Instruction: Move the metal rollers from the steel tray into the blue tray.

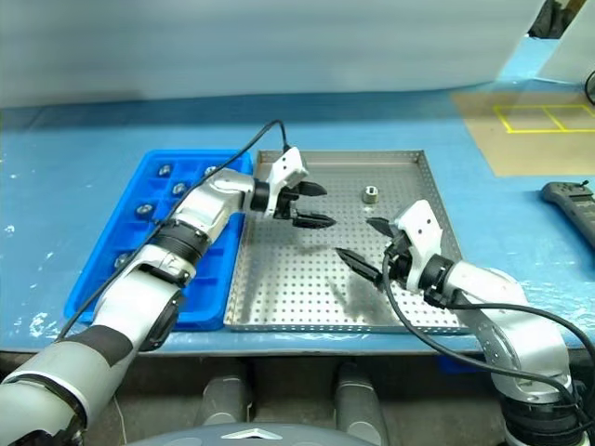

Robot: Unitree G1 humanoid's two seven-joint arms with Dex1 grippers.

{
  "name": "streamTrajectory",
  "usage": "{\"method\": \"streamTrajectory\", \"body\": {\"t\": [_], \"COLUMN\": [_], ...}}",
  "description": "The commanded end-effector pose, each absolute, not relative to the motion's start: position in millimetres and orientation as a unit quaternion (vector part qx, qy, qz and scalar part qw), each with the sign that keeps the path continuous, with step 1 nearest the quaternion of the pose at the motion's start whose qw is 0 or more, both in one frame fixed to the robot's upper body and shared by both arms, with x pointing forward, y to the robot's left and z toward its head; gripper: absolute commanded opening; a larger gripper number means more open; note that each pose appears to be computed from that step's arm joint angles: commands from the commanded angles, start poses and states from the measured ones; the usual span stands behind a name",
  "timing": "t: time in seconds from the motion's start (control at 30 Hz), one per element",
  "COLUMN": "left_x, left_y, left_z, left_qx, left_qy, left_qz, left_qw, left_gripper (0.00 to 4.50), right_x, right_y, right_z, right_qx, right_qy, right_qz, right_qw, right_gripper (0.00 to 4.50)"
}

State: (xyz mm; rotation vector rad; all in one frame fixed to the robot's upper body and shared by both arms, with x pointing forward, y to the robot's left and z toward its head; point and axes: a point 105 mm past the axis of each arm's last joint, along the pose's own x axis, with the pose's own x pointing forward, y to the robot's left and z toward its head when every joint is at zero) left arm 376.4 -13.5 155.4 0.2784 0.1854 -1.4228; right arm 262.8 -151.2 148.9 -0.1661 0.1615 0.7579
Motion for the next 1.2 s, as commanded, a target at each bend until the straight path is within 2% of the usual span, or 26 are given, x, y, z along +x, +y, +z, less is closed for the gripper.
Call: {"method": "streamTrajectory", "body": {"t": [0.03, 0.17, 0.4, 0.63, 0.87, 1.2], "left_x": [374.4, 366.4, 359.2, 348.6, 348.8, 347.1], "left_y": [-26.0, -40.0, -56.0, -61.3, -43.9, -11.9], "left_z": [171.7, 173.3, 173.3, 173.9, 171.8, 170.2], "left_qx": [0.150, 0.161, 0.174, 0.180, 0.205, 0.228], "left_qy": [0.048, 0.031, 0.019, 0.009, 0.010, 0.021], "left_qz": [-0.674, -0.705, -0.730, -0.758, -0.761, -0.747], "left_qw": [0.722, 0.690, 0.660, 0.627, 0.616, 0.624], "left_gripper": [4.47, 4.47, 4.47, 4.47, 4.47, 4.47], "right_x": [255.4, 244.8, 230.4, 226.3, 235.0, 245.0], "right_y": [-161.3, -176.2, -187.9, -204.7, -219.0, -210.8], "right_z": [160.9, 157.0, 147.8, 126.9, 117.1, 108.6], "right_qx": [-0.088, -0.088, -0.088, -0.087, -0.078, -0.073], "right_qy": [0.059, 0.070, 0.090, 0.138, 0.148, 0.170], "right_qz": [0.339, 0.301, 0.260, 0.207, 0.160, 0.202], "right_qw": [0.935, 0.947, 0.957, 0.965, 0.973, 0.962], "right_gripper": [4.50, 4.50, 4.50, 4.50, 4.50, 4.50]}}
